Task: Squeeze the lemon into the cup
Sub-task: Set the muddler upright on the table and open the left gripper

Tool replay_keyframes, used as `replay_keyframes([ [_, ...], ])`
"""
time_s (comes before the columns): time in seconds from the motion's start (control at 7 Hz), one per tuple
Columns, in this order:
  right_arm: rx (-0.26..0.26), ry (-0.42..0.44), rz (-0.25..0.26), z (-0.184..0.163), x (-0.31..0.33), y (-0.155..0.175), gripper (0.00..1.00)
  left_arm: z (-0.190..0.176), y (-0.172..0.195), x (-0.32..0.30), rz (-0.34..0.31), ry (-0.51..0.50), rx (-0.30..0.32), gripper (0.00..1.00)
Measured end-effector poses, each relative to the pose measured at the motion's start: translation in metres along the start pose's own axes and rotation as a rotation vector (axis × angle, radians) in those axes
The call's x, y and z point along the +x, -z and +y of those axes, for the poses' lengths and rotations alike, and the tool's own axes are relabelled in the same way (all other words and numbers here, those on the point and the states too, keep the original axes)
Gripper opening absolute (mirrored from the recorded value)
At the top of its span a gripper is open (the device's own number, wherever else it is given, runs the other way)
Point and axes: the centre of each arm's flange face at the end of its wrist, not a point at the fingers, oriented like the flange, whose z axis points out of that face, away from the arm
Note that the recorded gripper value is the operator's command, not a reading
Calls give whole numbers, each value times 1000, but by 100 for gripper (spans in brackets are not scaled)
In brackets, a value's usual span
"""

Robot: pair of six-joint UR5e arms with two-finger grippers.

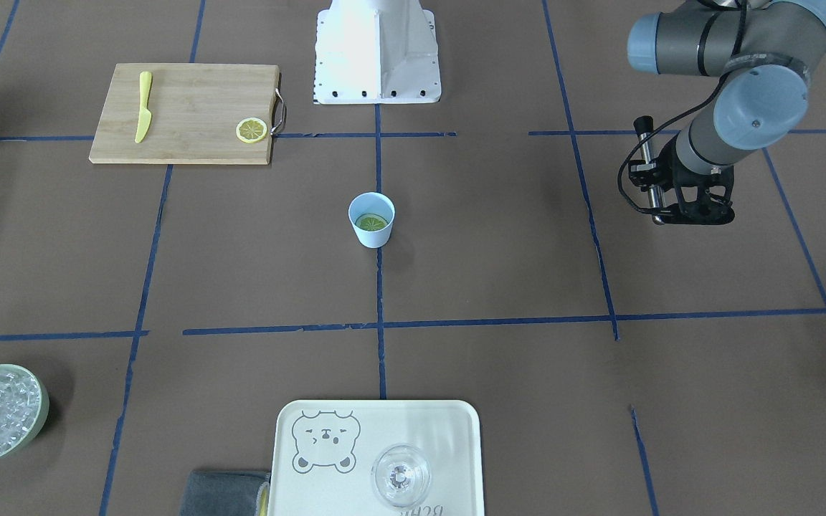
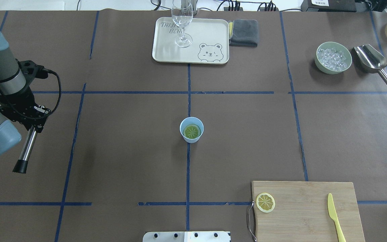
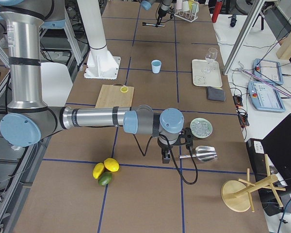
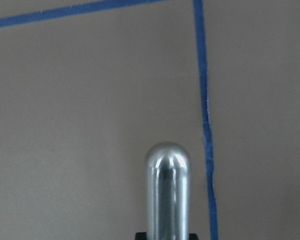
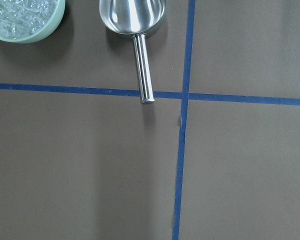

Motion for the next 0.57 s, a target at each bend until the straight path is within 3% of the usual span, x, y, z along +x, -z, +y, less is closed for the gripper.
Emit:
replay_keyframes([
  [0.57,2,4,0,-1,-1,1,100,-22,-39,-35,-5,32,-20,0],
])
